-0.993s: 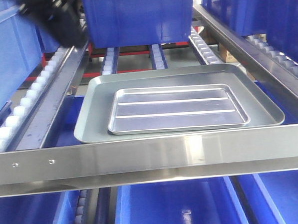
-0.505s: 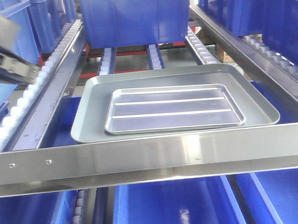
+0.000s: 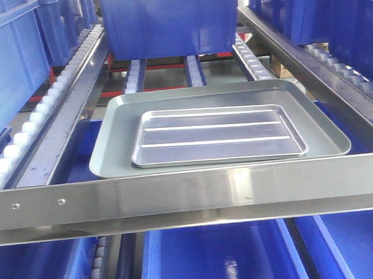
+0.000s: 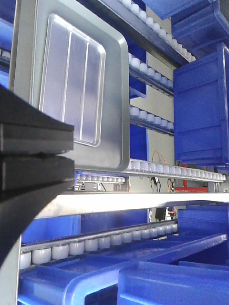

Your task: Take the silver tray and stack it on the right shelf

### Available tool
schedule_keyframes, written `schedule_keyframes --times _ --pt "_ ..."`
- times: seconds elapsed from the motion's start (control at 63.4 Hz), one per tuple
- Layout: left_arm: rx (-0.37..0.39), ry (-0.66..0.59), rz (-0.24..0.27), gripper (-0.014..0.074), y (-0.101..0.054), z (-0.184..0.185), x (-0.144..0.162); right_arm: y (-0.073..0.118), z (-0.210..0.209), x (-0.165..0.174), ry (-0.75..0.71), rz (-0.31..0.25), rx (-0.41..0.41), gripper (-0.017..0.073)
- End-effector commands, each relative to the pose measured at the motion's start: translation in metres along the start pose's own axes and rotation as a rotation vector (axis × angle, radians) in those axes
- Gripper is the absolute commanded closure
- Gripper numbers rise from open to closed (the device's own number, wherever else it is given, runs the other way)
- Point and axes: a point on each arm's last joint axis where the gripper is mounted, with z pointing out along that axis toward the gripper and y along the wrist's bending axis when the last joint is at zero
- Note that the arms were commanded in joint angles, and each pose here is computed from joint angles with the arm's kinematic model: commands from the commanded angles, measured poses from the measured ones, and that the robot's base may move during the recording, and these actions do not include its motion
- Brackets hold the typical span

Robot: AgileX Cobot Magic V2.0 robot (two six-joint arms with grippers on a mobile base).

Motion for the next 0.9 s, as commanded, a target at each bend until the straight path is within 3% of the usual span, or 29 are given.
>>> schedule_keyframes --times 0.0,0.505,0.615,0.741,0.883 --pt "0.033 -0.11 0.004 0.0694 -0.003 -0.001 -0.017 0.003 -0.002 -0.016 -0.102 -0.025 -0.018 0.0494" --pt "0.031 -0.049 -0.011 0.0694 -0.003 0.012 -0.009 0.003 -0.002 -0.016 -0.102 -0.025 -0.018 0.0494" --pt "0.012 -0.073 0.088 0.0694 -0.002 0.007 -0.011 0.003 -0.002 -0.016 -0.102 -0.025 -0.018 0.0494" --pt "-0.012 -0.081 0.097 0.0694 0.001 -0.009 -0.014 0.003 -0.002 -0.016 -0.102 -0.025 -0.018 0.0494" --pt "-0.125 -0.112 0.093 0.0694 0.013 -0.035 0.002 0.003 -0.002 -0.016 -0.102 -0.025 -0.018 0.0494"
